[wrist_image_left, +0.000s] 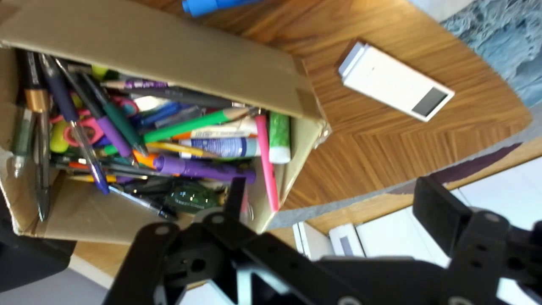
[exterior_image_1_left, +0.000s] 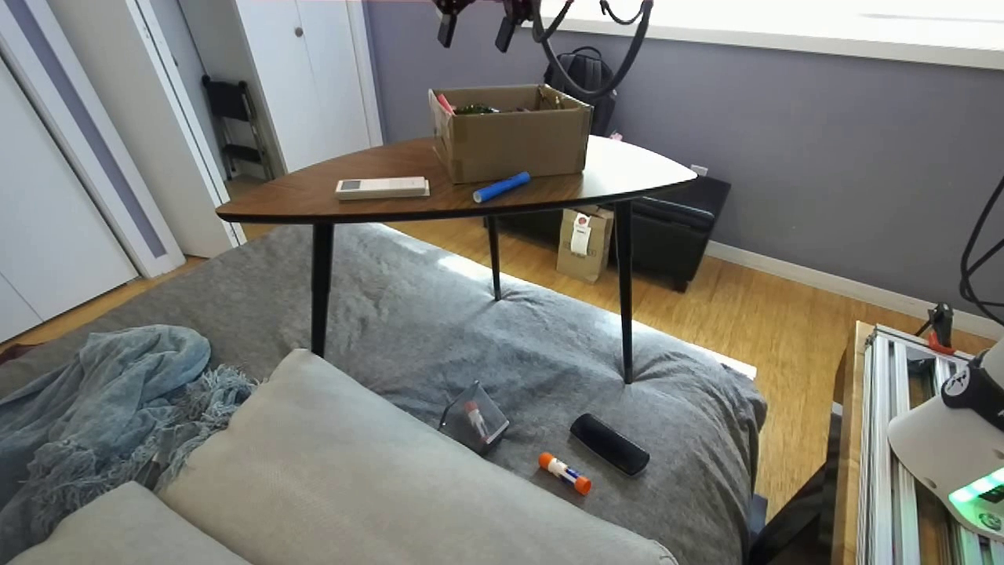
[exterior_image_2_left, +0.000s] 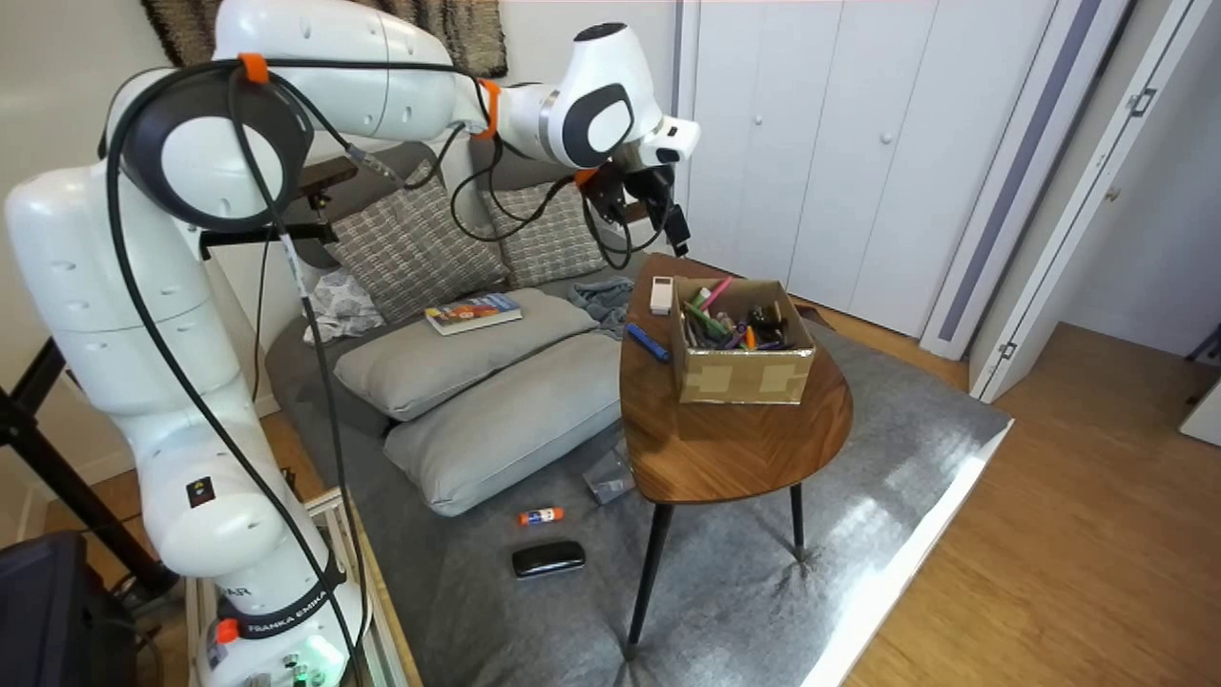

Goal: Pick up the dark object from the table and put it in the cardboard box

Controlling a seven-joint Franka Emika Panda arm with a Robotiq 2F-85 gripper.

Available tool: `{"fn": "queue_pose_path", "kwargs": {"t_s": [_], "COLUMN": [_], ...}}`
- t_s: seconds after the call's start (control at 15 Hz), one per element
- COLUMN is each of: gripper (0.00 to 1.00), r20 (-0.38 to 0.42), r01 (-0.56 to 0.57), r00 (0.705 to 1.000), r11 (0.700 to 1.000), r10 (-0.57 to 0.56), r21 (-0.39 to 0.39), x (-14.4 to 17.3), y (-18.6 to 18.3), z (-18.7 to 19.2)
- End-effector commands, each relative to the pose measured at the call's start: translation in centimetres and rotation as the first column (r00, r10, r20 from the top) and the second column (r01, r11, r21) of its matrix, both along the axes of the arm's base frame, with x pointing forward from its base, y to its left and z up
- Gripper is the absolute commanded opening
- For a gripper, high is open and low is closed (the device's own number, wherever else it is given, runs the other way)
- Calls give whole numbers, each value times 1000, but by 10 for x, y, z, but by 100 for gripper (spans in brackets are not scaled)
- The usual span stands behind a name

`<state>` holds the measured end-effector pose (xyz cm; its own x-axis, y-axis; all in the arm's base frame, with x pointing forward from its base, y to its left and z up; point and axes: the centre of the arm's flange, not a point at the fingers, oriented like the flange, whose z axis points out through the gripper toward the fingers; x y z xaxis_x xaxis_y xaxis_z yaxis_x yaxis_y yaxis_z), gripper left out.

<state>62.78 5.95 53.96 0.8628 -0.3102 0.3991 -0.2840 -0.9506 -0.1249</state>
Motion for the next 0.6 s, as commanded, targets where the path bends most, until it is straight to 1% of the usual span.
{"fn": "queue_pose_path", "kwargs": {"t_s": [0.0,0.07,0.13,0.2,0.27,0.53], "gripper": [100,100,100,100,100,100], "r20": [-79,-85,-94,-82,-79,-79], "r01": [-57,-79,-87,-110,-73,-94], "r00": [995,993,992,990,994,992], "r11": [997,995,996,993,997,995], "r10": [60,84,90,114,75,96], "r21": [46,54,34,50,24,27], "x": [-34,-38,-43,-49,-26,-34], "y": [-11,-12,-12,-15,-8,-10], "z": [2,4,3,3,1,3]}}
